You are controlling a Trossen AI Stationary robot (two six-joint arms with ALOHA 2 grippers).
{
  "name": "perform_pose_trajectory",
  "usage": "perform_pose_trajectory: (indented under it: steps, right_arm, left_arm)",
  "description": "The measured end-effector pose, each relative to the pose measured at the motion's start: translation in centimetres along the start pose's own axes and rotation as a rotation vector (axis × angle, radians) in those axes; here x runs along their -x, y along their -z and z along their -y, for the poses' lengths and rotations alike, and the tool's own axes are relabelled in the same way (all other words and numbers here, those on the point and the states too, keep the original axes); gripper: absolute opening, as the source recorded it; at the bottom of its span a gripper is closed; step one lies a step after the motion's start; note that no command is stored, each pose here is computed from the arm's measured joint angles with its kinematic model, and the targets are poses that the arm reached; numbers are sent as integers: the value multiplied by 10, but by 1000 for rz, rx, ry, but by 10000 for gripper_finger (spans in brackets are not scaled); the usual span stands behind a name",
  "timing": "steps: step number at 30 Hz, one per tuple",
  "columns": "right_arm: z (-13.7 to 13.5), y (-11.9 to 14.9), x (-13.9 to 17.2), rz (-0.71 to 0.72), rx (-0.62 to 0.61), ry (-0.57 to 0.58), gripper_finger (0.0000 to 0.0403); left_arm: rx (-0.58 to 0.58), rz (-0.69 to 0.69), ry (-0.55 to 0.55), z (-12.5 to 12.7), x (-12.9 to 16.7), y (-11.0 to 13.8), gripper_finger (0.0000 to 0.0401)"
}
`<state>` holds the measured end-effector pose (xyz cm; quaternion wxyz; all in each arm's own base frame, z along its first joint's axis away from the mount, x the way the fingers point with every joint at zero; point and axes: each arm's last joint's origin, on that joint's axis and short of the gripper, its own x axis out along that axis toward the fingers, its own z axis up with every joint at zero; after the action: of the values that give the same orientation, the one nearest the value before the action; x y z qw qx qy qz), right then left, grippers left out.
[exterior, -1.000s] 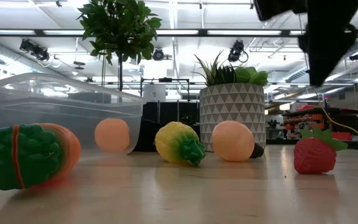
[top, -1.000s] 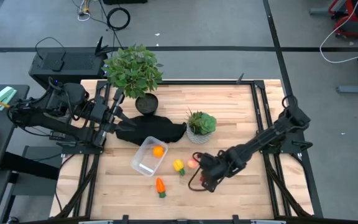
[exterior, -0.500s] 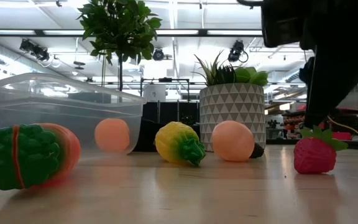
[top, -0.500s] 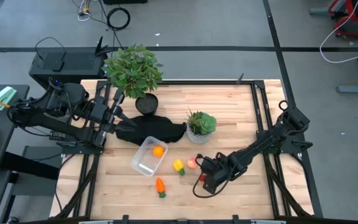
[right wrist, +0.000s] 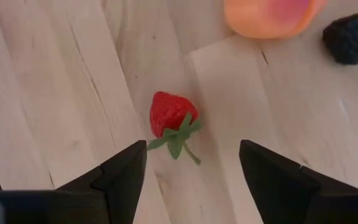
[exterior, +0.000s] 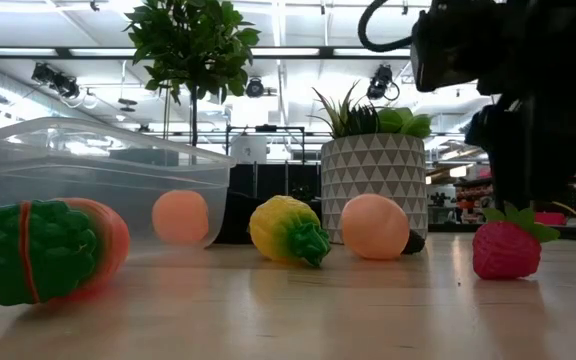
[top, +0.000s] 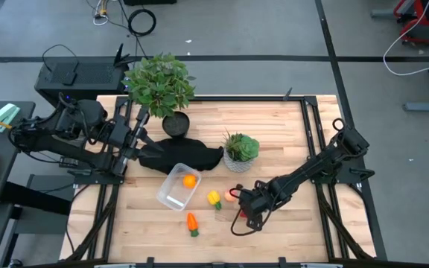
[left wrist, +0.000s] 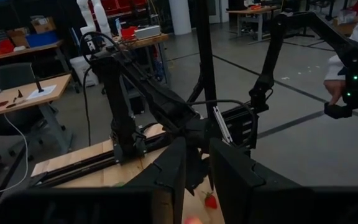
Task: Pick and placing Produce into tupperware
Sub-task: Put the strawberry into the transparent bin
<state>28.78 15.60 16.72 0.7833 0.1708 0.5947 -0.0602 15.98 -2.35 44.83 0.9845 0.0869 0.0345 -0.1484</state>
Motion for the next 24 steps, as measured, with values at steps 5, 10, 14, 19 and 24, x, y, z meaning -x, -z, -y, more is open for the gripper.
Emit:
perform_pose_trajectory:
  steps: [5,10,14,19,24]
  right_arm:
    - [5,-1,-3,-35,51,-19,258]
    - [15,2,-12,-69,40,-58,257]
    - [17,-2,-12,-60,30,-64,257]
    - [15,-3,-11,-59,59,-82,248]
    - [16,0,-13,-82,67,-95,231]
  left_arm:
    - [1,-5,1,0,0,0,78]
    - [2,-11,2,0,0,1,82]
    - [6,-30,6,1,0,3,84]
    - [5,-30,6,1,0,3,80]
    - [5,-30,6,1,0,3,84]
